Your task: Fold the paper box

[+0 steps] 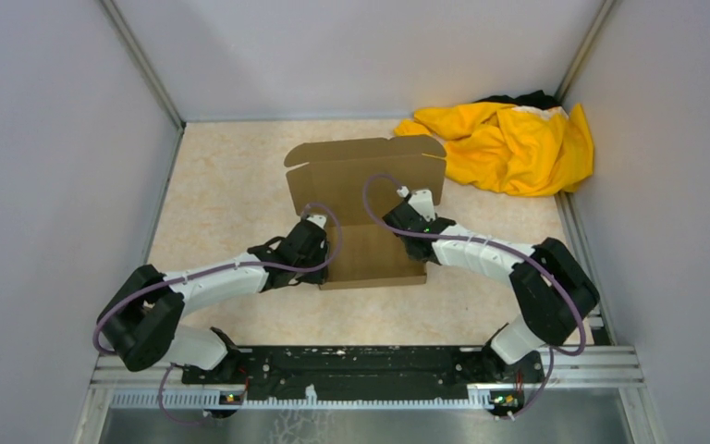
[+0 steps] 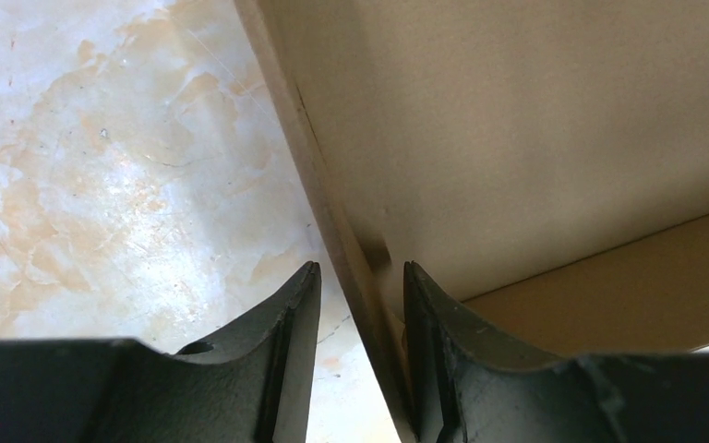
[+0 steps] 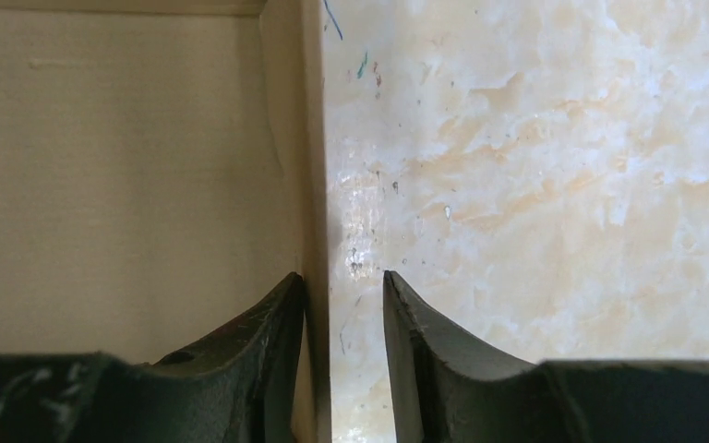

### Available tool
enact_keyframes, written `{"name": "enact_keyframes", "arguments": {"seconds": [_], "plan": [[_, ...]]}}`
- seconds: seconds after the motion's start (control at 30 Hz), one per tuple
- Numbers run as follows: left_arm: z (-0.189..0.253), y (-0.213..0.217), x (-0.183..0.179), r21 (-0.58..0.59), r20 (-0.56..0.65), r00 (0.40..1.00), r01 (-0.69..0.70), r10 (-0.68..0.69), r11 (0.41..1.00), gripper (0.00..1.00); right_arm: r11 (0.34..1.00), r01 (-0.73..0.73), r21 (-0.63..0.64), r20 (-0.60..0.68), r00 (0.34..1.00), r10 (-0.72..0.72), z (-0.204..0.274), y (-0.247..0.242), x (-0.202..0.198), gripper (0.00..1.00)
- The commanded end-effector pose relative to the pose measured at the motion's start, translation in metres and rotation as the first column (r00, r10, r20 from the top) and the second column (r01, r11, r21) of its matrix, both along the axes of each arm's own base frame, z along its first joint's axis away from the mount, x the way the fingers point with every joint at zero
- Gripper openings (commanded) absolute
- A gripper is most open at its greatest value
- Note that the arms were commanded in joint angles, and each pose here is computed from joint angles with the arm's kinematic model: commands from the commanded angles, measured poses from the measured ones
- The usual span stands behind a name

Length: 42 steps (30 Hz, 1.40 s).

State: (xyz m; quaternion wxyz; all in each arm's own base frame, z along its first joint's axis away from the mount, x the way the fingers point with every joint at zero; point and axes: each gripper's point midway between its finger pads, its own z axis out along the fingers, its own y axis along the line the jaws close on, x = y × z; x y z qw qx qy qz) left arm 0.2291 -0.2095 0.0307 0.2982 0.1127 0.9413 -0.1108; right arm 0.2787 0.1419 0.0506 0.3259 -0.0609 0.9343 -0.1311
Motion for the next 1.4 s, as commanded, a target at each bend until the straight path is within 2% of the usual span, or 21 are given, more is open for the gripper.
{"name": "enact_keyframes", "arguments": {"seconds": [0.0,0.5,0.8,1.1,1.37], "plan": [[0.006,-0.001,-0.001,-0.012,0.005,1.000,0.014,-0.014,1.000,0.45,0.990,0.004,0.138,0.074,0.997,-0.014,0.019,0.005,0.018,0.36],[0.010,-0.002,0.003,-0.002,0.012,1.000,0.011,-0.011,1.000,0.44,0.993,-0.023,0.112,0.072,0.997,0.015,0.007,0.020,0.044,0.35],[0.010,-0.002,0.005,0.009,0.016,1.000,0.009,-0.009,1.000,0.44,0.996,-0.024,0.087,0.084,0.996,0.017,0.003,0.027,0.058,0.31],[0.009,-0.002,0.006,0.012,0.015,1.000,0.011,-0.012,1.000,0.44,1.000,0.019,-0.017,0.088,0.996,-0.018,0.000,0.007,0.056,0.09],[0.009,-0.002,0.006,0.011,0.014,1.000,0.011,-0.011,1.000,0.44,0.985,0.047,-0.167,0.112,0.993,-0.029,0.003,-0.010,0.052,0.02]]}}
